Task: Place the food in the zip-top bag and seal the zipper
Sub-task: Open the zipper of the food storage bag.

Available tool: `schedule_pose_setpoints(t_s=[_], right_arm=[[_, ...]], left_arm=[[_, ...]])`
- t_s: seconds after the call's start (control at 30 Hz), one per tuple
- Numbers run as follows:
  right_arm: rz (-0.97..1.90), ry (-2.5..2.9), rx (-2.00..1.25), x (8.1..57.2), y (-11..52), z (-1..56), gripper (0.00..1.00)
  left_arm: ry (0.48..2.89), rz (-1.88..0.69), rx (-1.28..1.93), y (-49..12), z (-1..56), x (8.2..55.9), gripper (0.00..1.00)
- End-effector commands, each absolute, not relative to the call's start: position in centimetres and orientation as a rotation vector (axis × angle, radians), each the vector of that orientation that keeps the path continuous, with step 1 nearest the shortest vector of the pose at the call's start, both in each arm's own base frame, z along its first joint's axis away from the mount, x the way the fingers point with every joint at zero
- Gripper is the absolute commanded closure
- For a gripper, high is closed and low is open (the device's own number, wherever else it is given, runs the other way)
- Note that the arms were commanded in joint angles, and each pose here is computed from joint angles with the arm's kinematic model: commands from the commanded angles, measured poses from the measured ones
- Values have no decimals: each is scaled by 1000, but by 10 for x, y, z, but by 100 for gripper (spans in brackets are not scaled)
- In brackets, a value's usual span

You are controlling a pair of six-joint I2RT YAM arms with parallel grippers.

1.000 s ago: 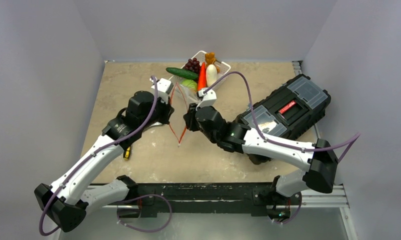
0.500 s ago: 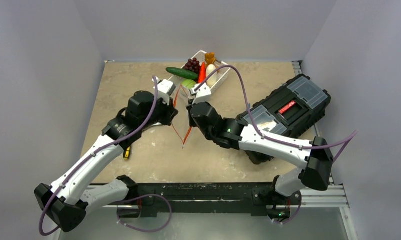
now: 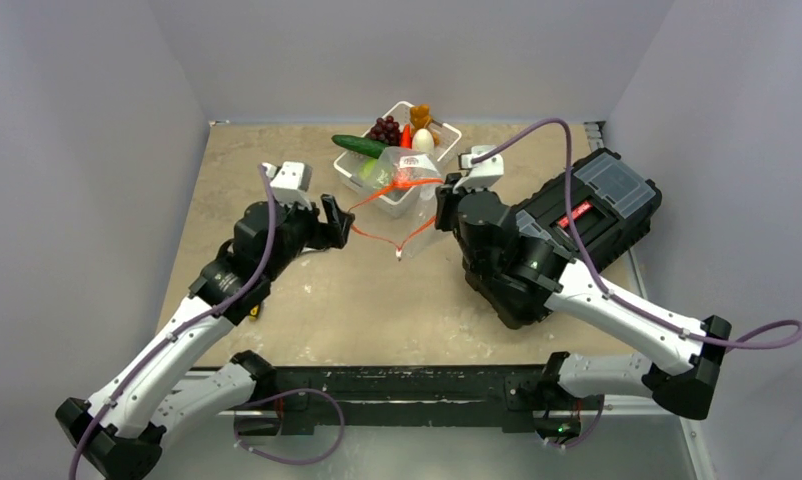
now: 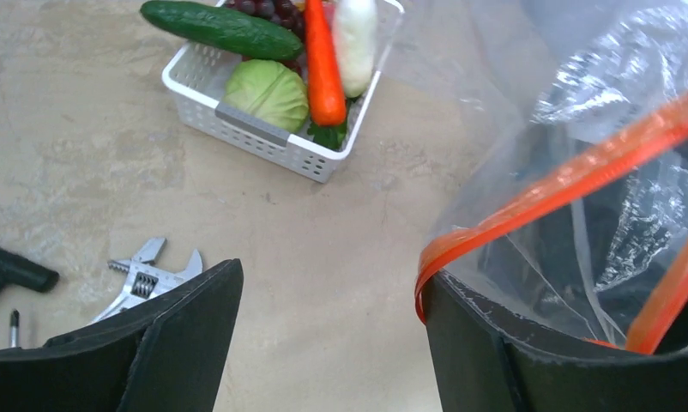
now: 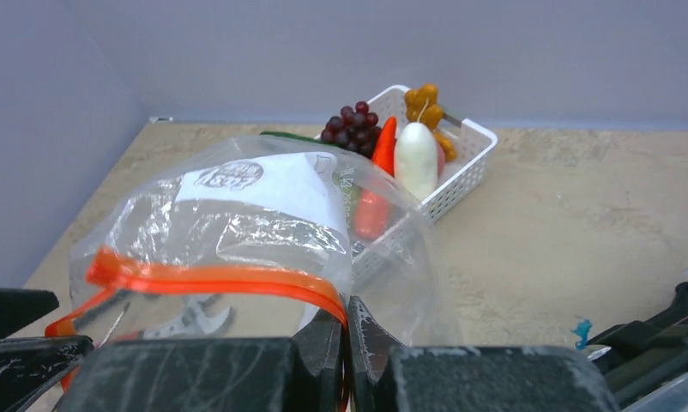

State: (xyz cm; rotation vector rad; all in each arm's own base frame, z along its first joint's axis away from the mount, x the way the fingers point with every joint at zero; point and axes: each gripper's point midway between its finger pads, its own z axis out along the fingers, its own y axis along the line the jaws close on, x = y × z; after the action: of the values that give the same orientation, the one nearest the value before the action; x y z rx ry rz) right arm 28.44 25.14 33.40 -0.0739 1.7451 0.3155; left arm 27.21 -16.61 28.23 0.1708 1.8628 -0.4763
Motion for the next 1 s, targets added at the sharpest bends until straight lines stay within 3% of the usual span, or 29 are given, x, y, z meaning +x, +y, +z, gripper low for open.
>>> schedule_pose_setpoints(t_s=[0.0, 0.2, 0.37, 0.53, 0.7, 0.83, 0.97], right_arm=[[286, 1695, -29, 291, 233, 358, 100], [231, 1691, 7, 310, 214, 357, 100], [244, 1731, -47, 316, 225, 343, 100], [224, 1783, -76, 329, 244, 318, 100], [216, 1850, -81, 337, 259, 300, 100], [205, 1857, -67, 338, 258, 298, 100], [194, 1858, -21, 338, 247, 298, 100]], left_arm=[[1874, -493, -285, -144, 272, 305, 24], [1945, -754, -731, -145, 239, 349, 24], [1841, -993, -496, -185, 281, 367, 25], [1789, -1147, -150, -230, 315, 332, 25], [1897, -1168, 117, -250, 307, 280, 25], [1912, -1156, 214, -240, 310, 249, 22], [1894, -994, 102, -205, 319, 242, 22]])
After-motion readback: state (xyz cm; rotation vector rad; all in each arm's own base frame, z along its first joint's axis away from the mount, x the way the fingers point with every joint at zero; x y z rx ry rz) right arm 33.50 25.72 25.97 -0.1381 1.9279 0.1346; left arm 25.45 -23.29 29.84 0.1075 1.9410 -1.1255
